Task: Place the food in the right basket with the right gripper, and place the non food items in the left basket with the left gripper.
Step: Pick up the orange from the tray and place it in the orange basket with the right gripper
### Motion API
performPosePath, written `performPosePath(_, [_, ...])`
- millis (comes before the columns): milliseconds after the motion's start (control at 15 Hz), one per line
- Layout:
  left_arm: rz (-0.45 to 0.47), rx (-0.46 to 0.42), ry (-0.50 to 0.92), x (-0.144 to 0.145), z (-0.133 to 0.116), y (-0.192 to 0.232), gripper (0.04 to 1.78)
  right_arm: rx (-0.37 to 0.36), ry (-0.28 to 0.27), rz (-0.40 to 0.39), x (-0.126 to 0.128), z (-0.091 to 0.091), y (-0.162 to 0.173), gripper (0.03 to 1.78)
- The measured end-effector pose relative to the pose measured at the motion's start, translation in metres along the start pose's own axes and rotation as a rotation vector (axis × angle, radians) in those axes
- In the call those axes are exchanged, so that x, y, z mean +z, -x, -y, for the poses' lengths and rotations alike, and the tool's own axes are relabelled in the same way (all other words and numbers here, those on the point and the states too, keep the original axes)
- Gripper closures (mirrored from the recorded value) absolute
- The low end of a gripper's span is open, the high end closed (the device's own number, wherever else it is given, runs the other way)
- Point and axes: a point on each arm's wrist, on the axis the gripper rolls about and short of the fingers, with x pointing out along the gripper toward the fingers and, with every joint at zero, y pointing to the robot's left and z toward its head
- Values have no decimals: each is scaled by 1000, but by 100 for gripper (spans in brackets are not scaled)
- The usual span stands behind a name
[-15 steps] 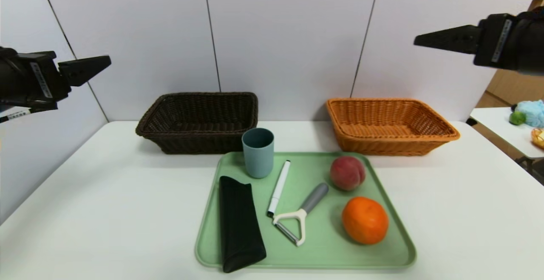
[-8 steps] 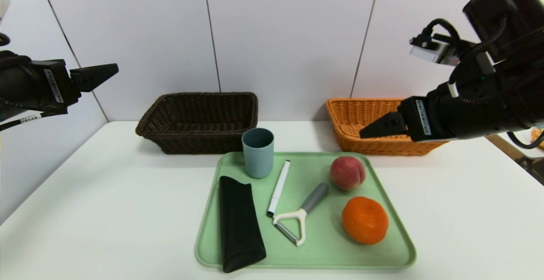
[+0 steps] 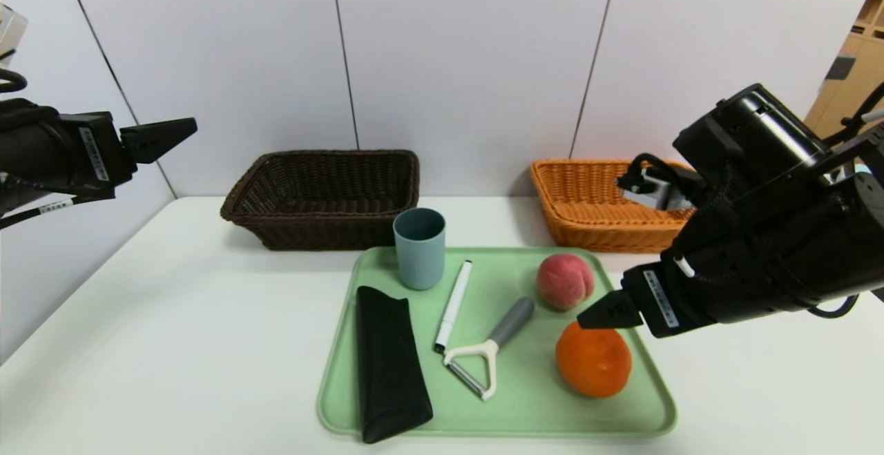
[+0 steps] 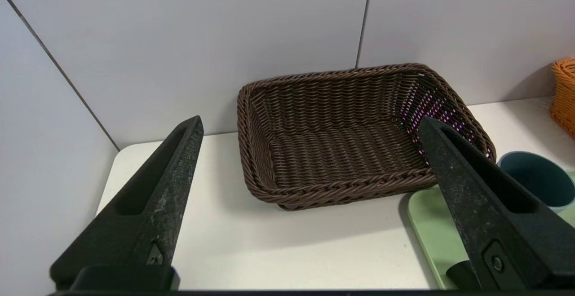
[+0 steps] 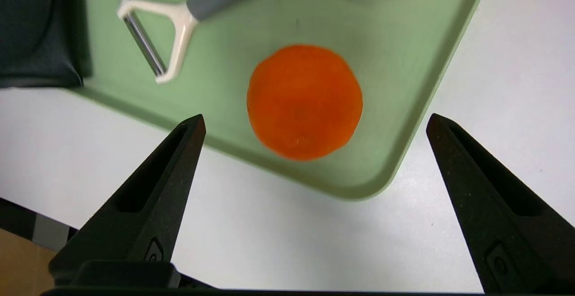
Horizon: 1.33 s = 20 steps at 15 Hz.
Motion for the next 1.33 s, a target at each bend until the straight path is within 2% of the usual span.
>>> performPosePath(133, [-5, 0, 7, -4, 0, 2, 13, 1, 7, -23, -10, 0, -7, 11])
performPosePath(467, [33, -1, 10, -10, 1, 3, 13, 14, 28, -18, -22, -3, -28, 11])
performPosePath(1333, [30, -1, 10, -11, 1, 6, 13, -14, 36, -60, -26, -6, -75, 11])
